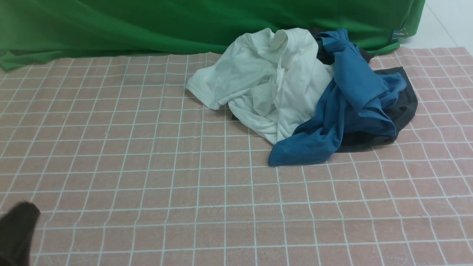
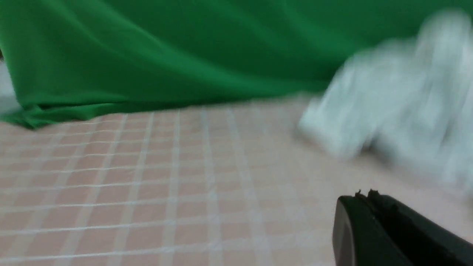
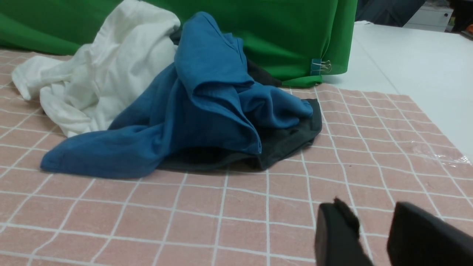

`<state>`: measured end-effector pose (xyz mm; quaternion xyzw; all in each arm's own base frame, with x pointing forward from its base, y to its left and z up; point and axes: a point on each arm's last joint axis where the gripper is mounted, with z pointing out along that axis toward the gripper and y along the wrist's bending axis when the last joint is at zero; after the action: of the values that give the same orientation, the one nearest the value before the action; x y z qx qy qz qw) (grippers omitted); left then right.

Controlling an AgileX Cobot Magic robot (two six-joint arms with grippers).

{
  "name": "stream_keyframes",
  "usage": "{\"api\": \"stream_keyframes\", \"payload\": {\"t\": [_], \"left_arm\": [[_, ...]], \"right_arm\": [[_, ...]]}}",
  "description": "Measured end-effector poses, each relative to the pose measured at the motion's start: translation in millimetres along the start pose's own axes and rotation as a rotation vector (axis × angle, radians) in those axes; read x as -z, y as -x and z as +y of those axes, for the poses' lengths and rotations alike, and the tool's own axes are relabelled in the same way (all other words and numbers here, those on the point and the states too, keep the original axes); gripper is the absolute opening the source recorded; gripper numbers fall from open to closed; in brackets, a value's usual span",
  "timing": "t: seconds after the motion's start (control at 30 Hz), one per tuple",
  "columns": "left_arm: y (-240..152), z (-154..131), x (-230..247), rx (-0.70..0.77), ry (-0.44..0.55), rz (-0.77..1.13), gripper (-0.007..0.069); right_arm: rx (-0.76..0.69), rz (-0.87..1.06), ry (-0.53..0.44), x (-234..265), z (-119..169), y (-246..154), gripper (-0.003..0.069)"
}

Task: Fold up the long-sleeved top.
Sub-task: Spread the long sleeves with your arms and place them on the tabletop

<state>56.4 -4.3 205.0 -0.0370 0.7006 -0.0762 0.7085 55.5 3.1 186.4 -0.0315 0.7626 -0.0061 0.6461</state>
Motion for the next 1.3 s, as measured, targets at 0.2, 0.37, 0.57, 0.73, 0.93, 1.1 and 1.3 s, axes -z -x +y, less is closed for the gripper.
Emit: {"api": "stream_keyframes", "payload": {"t": [0.2, 0.37, 0.57, 0.73, 0.93, 1.1, 1.3], "left_arm": [[13.5, 7.4, 1.3, 0.411, 0.047, -0.163, 0.0018], [20.4, 4.1, 2.3, 0.442, 0.023, -0.163, 0.0018], [67.3, -27.0, 6.4, 0.091, -0.163, 0.066, 0.0018], [89.5, -40.5, -15.9, -0.018, -0.254, 0.32, 0.0018], [91.0, -41.4, -75.0, -0.019, -0.263, 0.605, 0.0018], [80.7, -38.8, -116.7, -0.031, -0.266, 0.706, 0.0018], [65.6, -48.2, -143.6, 0.011, -0.409, 0.78, 0.0018]], "right_arm": [[0.0, 0.0, 0.0, 0.0, 0.0, 0.0, 0.0242], [0.0, 0.0, 0.0, 0.0, 0.0, 0.0, 0.0242], [0.0, 0.0, 0.0, 0.0, 0.0, 0.0, 0.0242], [0.0, 0.0, 0.0, 0.0, 0.0, 0.0, 0.0242], [0.0, 0.0, 0.0, 0.0, 0.0, 0.0, 0.0242], [0.0, 0.0, 0.0, 0.0, 0.0, 0.0, 0.0242], [0.0, -0.001, 0.0, 0.0, 0.0, 0.1, 0.0242]]}}
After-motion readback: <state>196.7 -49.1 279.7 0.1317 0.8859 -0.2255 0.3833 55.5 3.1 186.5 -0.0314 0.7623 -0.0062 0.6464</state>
